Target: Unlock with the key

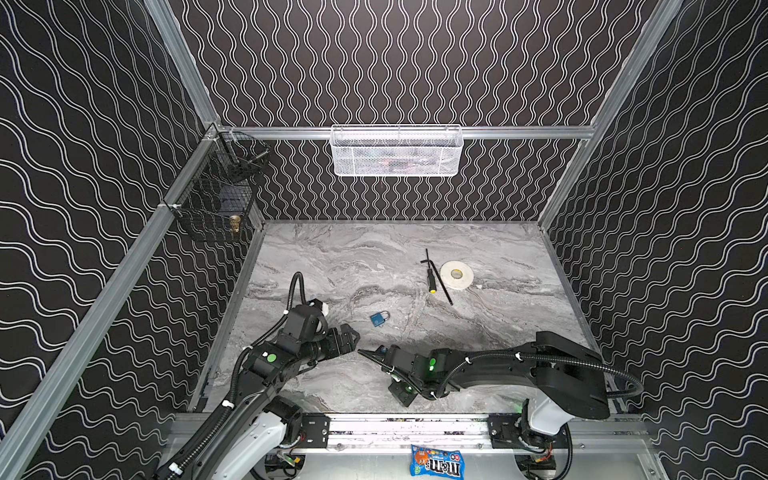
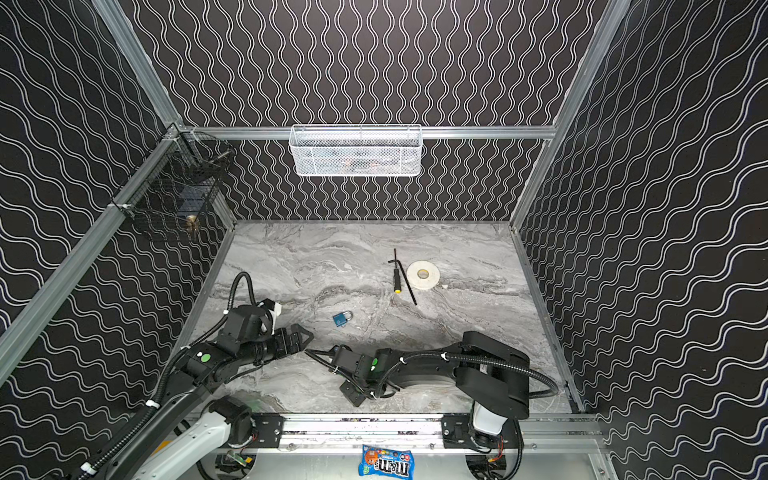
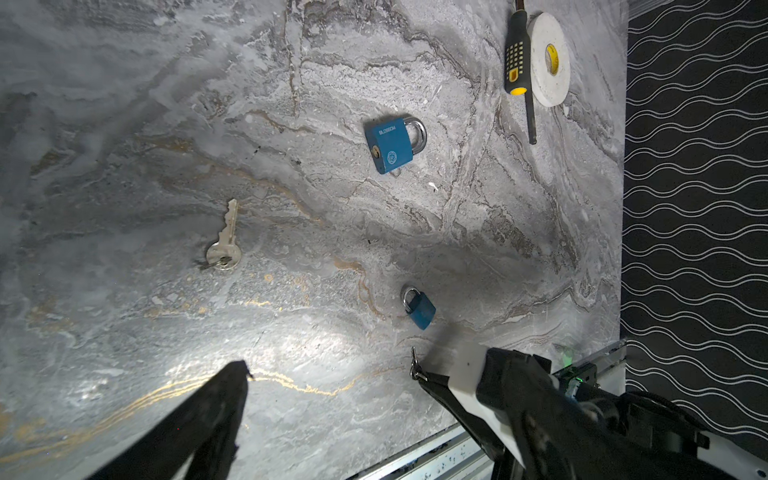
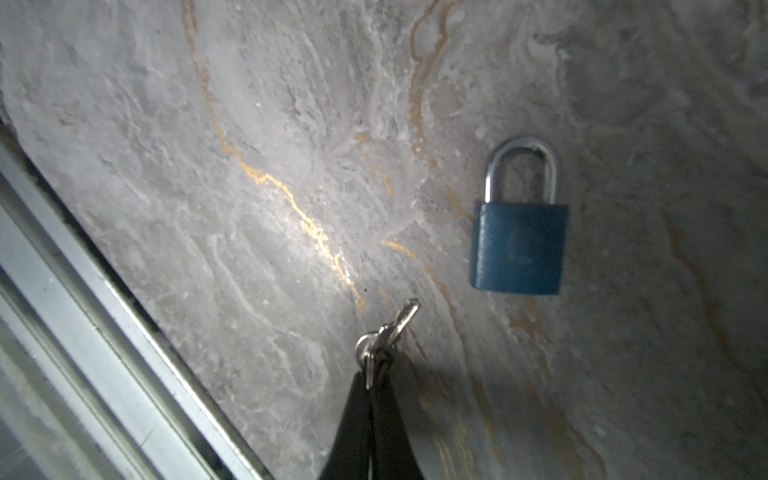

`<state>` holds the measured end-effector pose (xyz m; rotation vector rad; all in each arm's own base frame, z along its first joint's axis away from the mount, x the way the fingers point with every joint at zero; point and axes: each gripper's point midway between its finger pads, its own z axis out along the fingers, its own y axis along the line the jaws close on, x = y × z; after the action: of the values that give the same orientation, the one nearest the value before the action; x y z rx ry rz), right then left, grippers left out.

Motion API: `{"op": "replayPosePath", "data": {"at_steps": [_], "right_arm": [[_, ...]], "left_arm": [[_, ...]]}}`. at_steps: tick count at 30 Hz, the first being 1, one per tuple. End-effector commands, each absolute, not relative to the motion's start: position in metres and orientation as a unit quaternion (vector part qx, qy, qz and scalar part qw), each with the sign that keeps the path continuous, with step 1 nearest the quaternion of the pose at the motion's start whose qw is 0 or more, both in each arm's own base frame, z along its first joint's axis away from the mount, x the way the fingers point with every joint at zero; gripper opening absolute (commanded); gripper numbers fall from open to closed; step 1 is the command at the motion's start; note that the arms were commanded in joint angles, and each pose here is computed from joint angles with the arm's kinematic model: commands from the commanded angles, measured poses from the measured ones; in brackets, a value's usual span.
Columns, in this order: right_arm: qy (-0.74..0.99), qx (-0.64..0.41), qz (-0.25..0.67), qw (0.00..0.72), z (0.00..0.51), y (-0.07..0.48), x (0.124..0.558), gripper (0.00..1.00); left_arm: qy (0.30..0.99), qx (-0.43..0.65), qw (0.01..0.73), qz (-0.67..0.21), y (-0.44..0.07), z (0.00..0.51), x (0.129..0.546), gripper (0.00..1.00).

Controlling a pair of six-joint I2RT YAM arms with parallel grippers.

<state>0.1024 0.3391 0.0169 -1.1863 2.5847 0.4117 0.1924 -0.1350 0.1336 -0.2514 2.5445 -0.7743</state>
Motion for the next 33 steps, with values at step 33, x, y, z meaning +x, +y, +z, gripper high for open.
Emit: {"op": "replayPosePath", "data": {"at_steps": [33], "right_arm": [[0.743, -0.245, 0.340, 0.523, 0.272, 0.391, 0.222, 0.00]], "left_arm": [[0.731, -0.272, 0.289, -0.555, -0.181, 0.286, 0.264, 0.99]]}}
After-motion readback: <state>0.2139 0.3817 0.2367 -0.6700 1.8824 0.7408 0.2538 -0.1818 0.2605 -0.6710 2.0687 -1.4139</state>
